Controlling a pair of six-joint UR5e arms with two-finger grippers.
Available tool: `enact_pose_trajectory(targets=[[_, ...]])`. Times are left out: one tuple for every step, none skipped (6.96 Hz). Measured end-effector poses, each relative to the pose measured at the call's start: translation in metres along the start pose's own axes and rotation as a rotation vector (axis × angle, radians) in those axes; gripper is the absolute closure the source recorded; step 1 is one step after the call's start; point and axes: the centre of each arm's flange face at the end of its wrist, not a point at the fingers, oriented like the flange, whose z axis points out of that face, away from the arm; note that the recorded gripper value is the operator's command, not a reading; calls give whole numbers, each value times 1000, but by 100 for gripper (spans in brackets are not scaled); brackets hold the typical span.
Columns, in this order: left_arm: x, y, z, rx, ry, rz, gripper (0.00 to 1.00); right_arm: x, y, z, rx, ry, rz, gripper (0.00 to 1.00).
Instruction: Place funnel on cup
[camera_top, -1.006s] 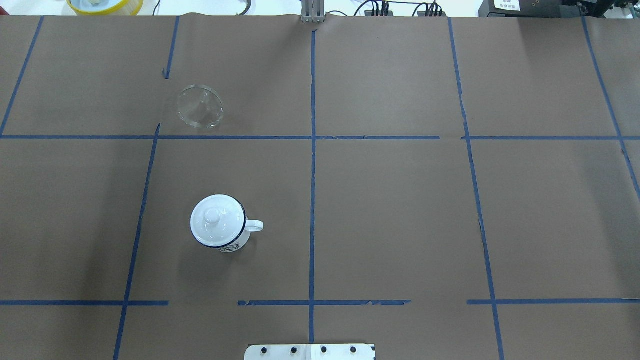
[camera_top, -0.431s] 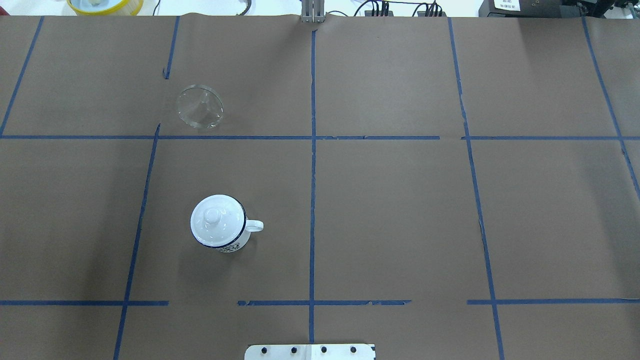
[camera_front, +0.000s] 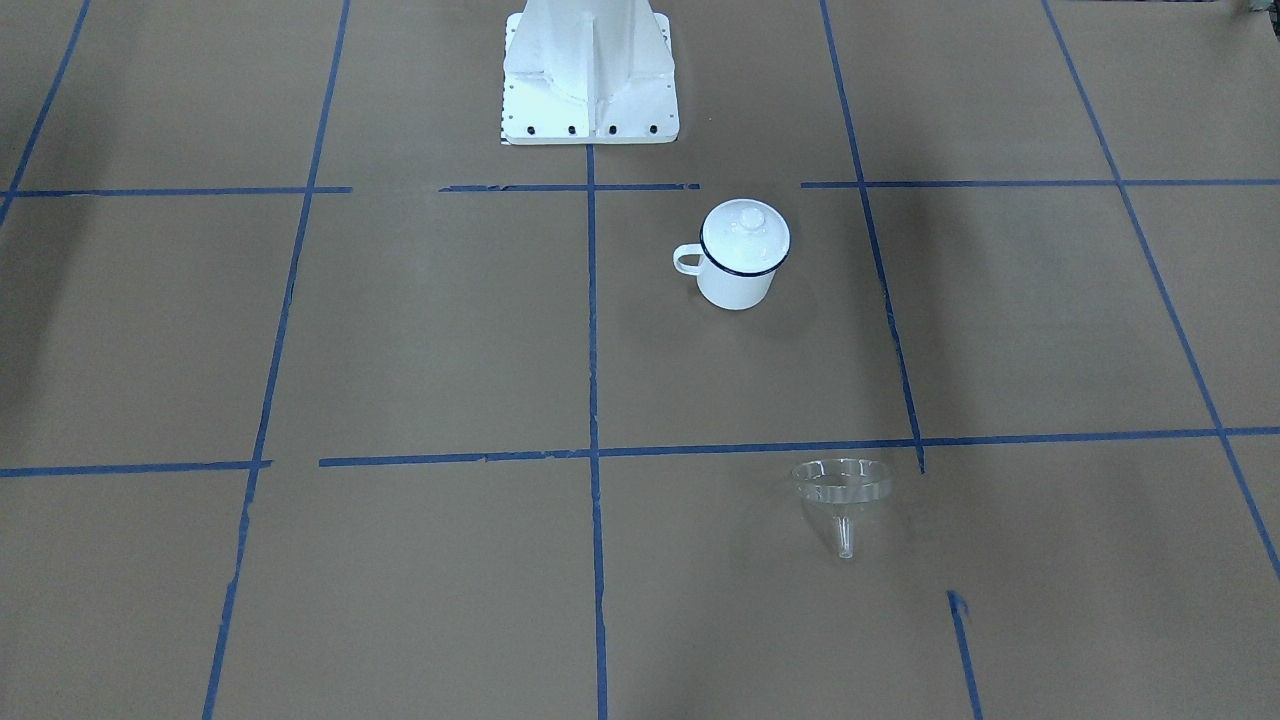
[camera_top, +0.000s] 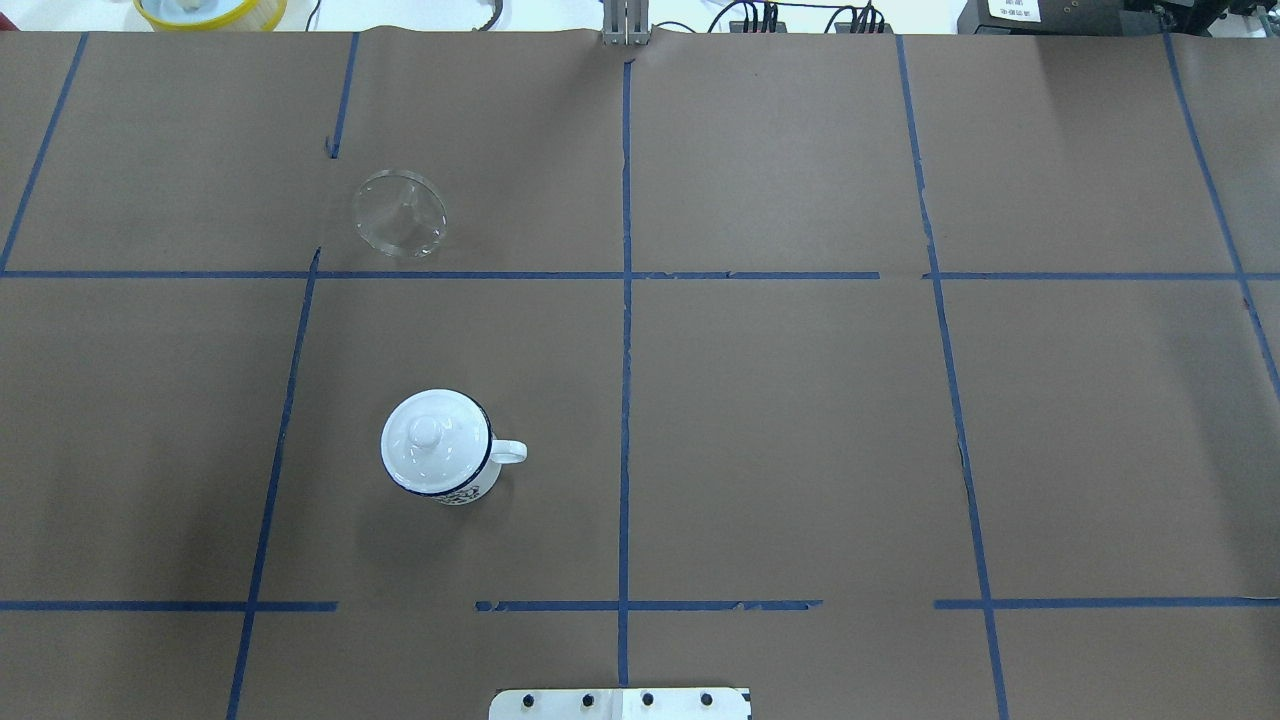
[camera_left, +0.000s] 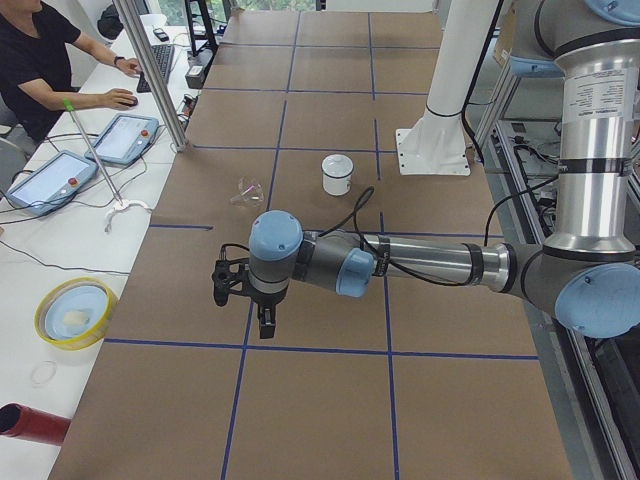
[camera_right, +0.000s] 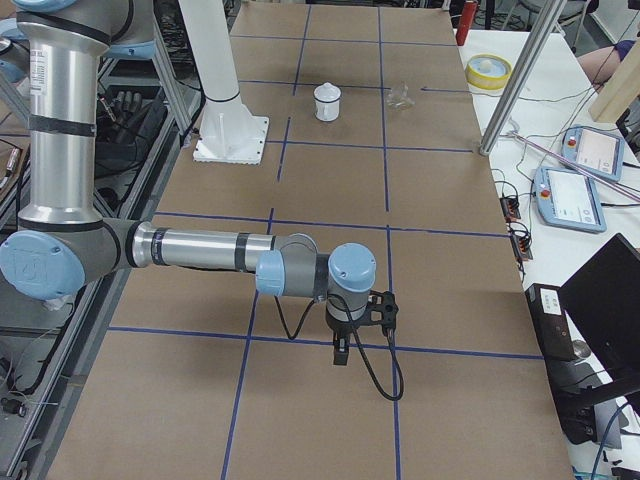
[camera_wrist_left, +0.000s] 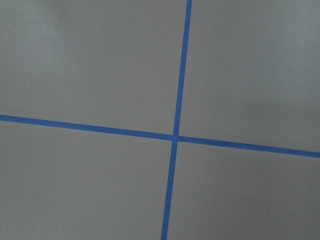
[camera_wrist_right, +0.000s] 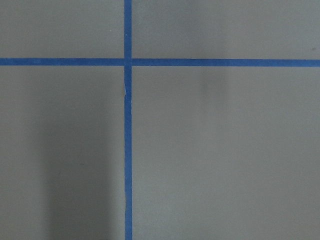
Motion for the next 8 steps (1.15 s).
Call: enact_pose_trajectory(targets=[[20, 4, -6, 12, 12, -42, 0, 0, 0, 0, 0, 0, 0, 0], [53, 10, 0, 1, 18, -72, 0, 0, 0, 0, 0, 0, 0, 0], [92, 18, 7, -12, 25, -84, 0, 0, 0, 0, 0, 0, 0, 0], [138, 28, 9, -25, 47, -95, 0, 0, 0, 0, 0, 0, 0, 0], [197, 40, 14, -52, 81, -118, 0, 0, 0, 0, 0, 0, 0, 0], [263, 51, 27, -101, 104, -157, 0, 0, 0, 0, 0, 0, 0, 0], [338, 63, 42, -154, 93, -196, 0, 0, 0, 0, 1, 0, -1, 0], [404, 71, 42, -183, 65, -228, 0, 0, 0, 0, 1, 0, -1, 0]])
